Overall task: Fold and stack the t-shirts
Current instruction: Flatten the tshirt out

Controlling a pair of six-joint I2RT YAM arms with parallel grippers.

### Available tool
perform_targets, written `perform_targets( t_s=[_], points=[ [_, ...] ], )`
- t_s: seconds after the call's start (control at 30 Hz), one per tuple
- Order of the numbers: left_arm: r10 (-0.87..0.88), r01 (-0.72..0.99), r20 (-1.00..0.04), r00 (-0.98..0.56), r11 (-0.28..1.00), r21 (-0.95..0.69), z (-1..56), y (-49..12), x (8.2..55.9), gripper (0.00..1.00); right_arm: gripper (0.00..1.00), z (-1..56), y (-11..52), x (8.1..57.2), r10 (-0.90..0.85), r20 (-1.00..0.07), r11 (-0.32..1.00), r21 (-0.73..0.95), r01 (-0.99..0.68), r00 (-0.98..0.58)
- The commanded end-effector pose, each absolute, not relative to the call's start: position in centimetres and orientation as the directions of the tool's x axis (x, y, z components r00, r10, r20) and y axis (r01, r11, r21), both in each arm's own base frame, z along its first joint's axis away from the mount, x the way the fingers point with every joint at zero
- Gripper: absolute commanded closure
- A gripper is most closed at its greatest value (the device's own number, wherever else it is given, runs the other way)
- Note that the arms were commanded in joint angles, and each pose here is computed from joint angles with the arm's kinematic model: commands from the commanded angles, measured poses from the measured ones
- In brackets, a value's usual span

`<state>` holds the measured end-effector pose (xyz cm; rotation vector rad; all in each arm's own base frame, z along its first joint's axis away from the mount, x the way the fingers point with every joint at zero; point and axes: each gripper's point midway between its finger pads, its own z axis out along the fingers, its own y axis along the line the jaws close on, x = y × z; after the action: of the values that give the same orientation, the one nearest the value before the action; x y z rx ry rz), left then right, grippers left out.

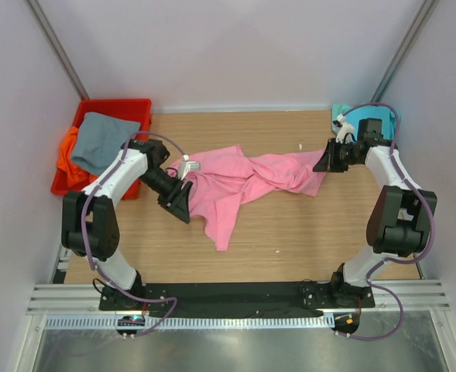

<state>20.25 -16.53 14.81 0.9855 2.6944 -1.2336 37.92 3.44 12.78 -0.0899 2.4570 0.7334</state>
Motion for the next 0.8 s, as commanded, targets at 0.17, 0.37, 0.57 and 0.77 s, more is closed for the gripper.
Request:
perform_targets(
  t_s=[0.17,0.37,0.57,0.77],
  points=[
    [0.449,0.584,-0.373,-0.812,0.632,-0.510,16.3,-16.8,29.8,0.53,0.98,13.7,3.3,39.0,0.100,-0.581,0.847,0.476,-0.238,-0.808],
    [0.567,0.709,-0.476,-0.672,0.679,-0.191,16.1,-20.8,38.0,0.54,0.99,13.1,3.0,38.8,0.099,-0.573,0.855,0.466,-0.225,-0.813],
    [0.616,0.734,-0.497,-0.611,0.677,-0.062,11.8,-27.9,41.0,0.48,0.99,12.7,2.9,38.6,0.094,-0.575,0.861,0.456,-0.223,-0.813],
    [0.620,0.668,-0.526,-0.582,0.734,0.126,9.6,-31.2,44.7,0.48,0.99,12.7,2.9,38.4,0.087,-0.580,0.864,0.449,-0.228,-0.810]
  ],
)
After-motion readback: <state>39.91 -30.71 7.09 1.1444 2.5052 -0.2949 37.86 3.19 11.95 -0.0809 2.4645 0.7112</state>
